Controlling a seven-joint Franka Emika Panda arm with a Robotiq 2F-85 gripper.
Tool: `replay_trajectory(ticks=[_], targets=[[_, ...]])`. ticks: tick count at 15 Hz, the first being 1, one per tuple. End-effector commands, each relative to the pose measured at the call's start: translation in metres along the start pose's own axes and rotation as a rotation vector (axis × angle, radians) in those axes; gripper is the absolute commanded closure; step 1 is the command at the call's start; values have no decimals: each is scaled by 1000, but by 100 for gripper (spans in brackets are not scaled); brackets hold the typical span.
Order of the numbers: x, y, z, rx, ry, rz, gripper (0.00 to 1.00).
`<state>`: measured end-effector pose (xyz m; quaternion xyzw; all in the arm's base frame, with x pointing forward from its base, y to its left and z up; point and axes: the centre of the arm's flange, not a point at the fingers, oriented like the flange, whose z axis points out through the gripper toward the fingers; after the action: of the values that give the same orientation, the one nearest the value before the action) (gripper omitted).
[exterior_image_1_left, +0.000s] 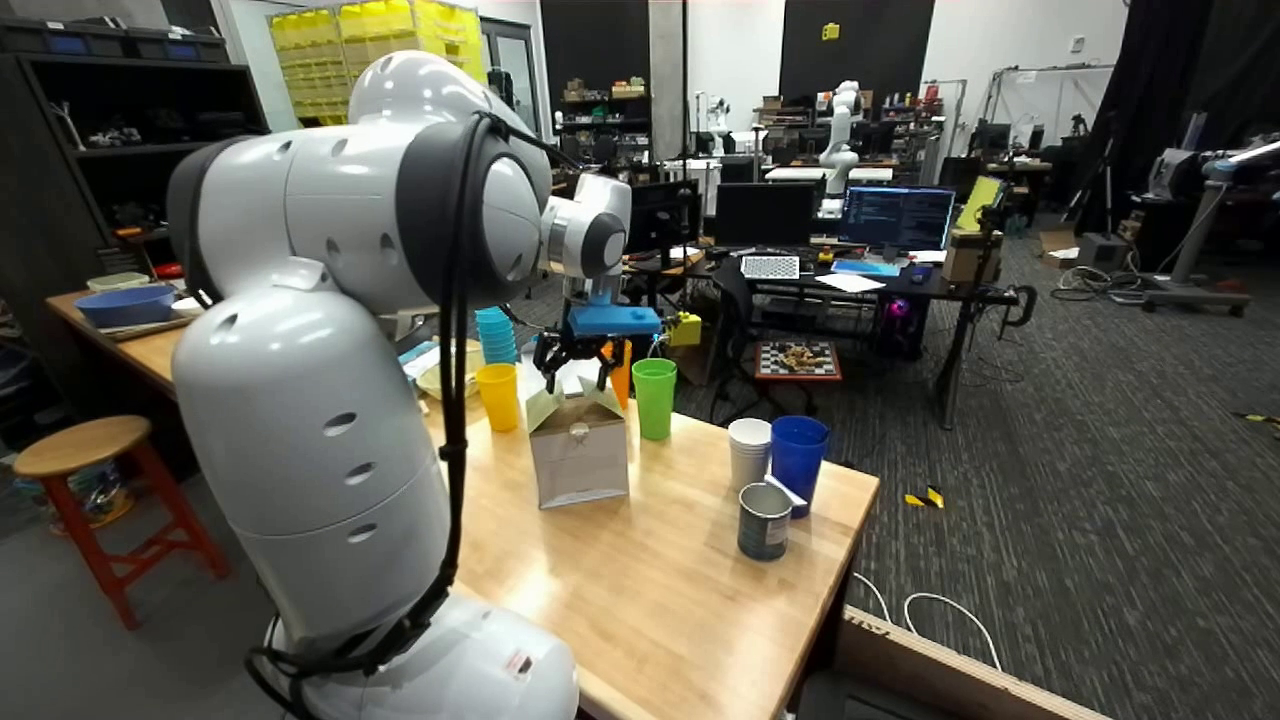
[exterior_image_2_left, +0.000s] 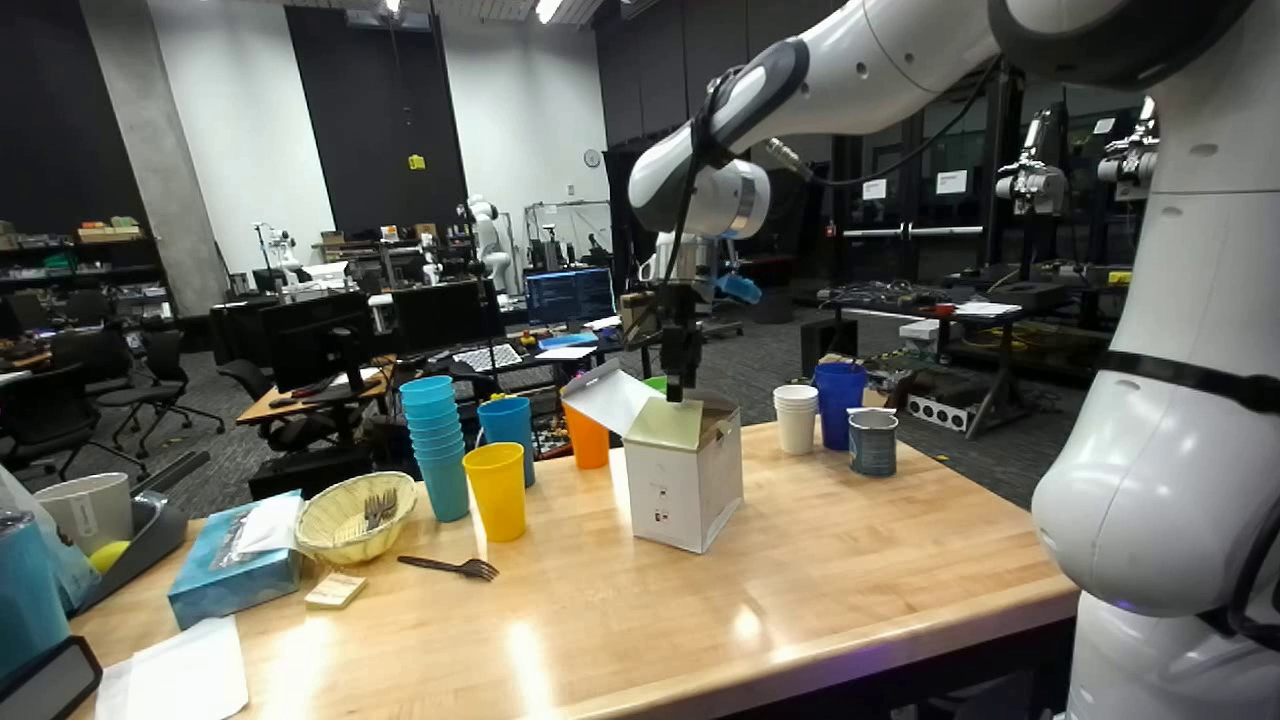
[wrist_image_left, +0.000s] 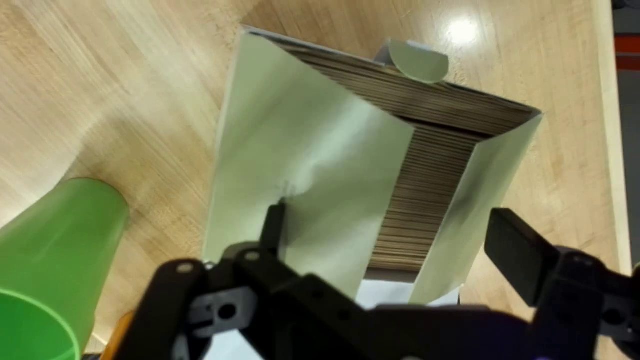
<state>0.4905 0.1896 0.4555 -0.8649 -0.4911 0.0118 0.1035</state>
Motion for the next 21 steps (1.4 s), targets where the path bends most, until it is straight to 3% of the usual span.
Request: replay_trajectory(ticks=[1,5,11,16,21], targets=[[-3,-5,20,69,-26,-7,0],[-4,2,39,117,-28,-18,0],[-5,-1,44,94,-24,-96,0],[-2,-14,71,-67,-51,-186,0],[-6,-39,81,-156,-67,-290,0]])
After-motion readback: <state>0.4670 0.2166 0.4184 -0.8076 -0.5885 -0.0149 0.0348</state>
